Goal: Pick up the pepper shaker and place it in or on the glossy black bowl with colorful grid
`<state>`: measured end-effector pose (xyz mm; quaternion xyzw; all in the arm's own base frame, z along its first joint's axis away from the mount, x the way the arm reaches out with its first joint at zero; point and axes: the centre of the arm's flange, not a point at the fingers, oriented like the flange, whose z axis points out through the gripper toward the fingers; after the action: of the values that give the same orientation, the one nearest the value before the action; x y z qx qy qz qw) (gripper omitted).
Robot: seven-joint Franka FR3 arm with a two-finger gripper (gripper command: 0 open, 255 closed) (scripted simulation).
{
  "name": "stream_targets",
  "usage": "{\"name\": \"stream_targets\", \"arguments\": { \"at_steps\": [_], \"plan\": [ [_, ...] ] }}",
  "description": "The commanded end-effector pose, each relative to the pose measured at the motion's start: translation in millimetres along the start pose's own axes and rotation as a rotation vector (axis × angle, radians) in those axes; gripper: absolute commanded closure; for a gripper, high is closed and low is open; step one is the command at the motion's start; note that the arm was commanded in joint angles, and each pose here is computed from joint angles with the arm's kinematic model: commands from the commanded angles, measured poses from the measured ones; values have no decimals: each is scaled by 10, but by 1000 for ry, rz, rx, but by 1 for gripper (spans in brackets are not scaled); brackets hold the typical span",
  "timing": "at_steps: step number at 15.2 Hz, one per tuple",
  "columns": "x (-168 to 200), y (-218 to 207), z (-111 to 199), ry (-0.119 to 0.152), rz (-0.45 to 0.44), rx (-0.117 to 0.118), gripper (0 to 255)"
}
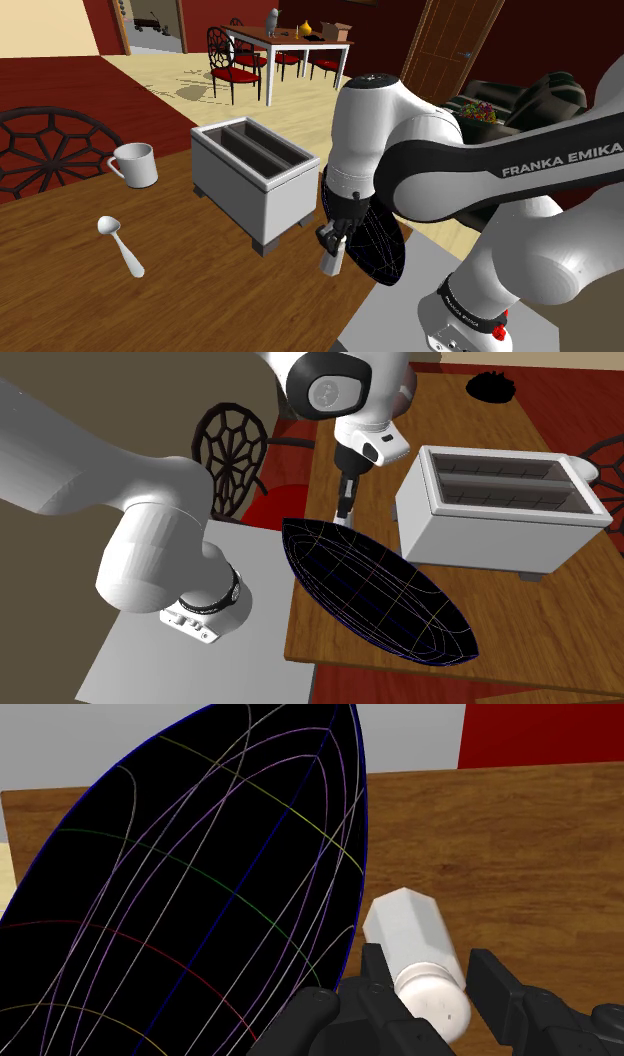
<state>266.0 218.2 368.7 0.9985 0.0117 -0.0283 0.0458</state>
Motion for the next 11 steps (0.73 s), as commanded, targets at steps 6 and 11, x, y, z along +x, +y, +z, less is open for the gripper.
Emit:
{"name": "stream_targets", "arguments": {
  "at_steps": [6, 11],
  "plan": [
    [-23, 36, -352, 0, 0, 0, 255],
    [-38, 60, -615, 0, 0, 0, 255]
  ]
}}
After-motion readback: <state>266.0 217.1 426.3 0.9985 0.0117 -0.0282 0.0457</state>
